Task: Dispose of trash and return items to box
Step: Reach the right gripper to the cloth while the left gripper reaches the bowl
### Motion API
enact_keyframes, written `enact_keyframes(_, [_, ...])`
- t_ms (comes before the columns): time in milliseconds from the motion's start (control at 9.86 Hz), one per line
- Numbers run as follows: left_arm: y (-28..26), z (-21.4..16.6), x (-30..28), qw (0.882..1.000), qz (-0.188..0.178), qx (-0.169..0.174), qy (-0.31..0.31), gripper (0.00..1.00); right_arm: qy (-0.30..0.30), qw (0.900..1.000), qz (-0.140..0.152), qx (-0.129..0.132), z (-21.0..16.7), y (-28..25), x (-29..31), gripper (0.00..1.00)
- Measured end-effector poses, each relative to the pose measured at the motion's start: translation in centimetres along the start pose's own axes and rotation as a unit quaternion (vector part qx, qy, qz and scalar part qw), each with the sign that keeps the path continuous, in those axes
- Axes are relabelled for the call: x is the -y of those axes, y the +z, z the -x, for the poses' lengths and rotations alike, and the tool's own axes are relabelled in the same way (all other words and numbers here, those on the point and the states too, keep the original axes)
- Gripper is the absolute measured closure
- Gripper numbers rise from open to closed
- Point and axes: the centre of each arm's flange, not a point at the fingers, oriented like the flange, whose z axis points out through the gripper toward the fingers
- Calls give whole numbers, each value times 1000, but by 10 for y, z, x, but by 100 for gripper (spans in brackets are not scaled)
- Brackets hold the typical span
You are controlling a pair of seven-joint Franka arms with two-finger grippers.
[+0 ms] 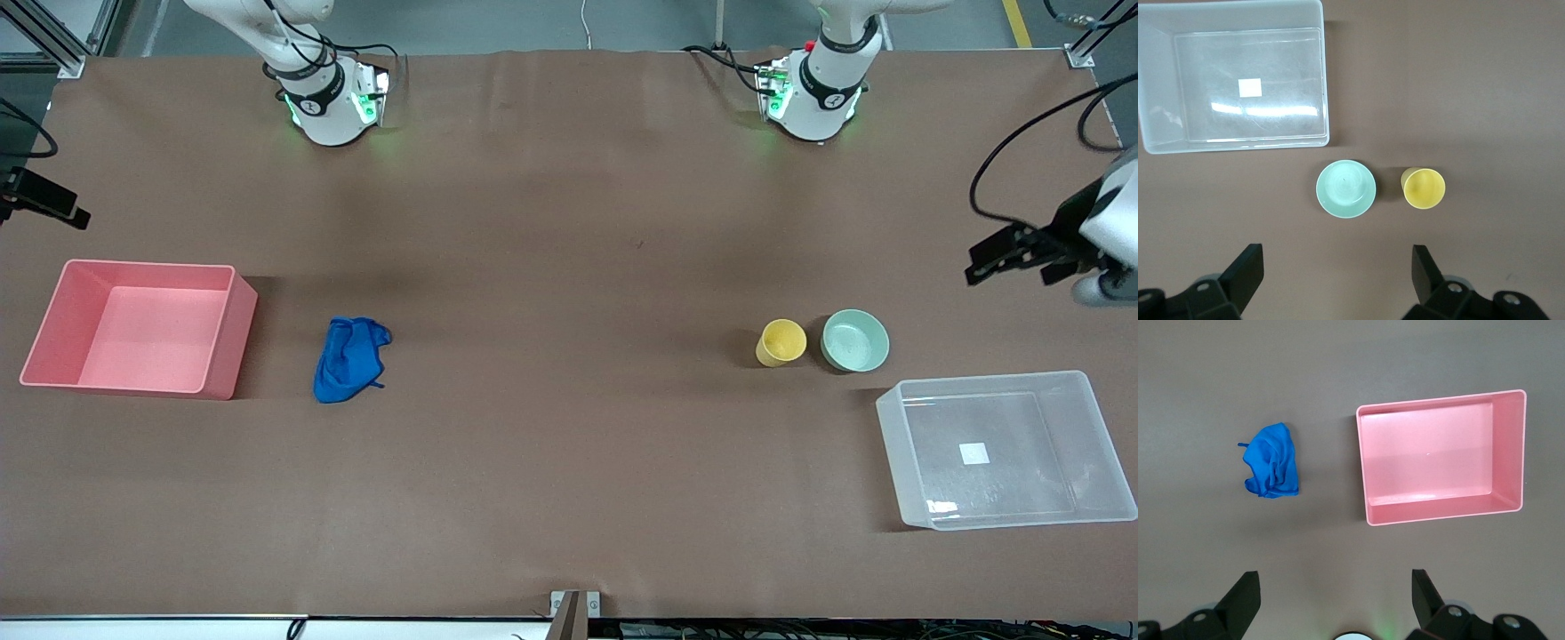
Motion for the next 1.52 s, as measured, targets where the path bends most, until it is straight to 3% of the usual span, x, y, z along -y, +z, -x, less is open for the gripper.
enact_keyframes(203, [61,-10,10,1000,-1,9,-4,2,-14,1000,2,2,-18,31,22,0])
enact_keyframes(609, [163,-8,33,999,-1,32,6,4,-16,1000,8,9,-60,197,91,0])
enact_keyframes(1014, [234,2,46,998,0,58,10,4,-34,999,7,-17,-54,335,144,0])
enact_keyframes(1319, [269,7,52,998,0,58,7,4,-48,998,4,-35,-49,413,157,0])
enact_keyframes(1522, [286,5,53,999,-1,51,7,4,-54,998,5,-30,-38,448,161,0])
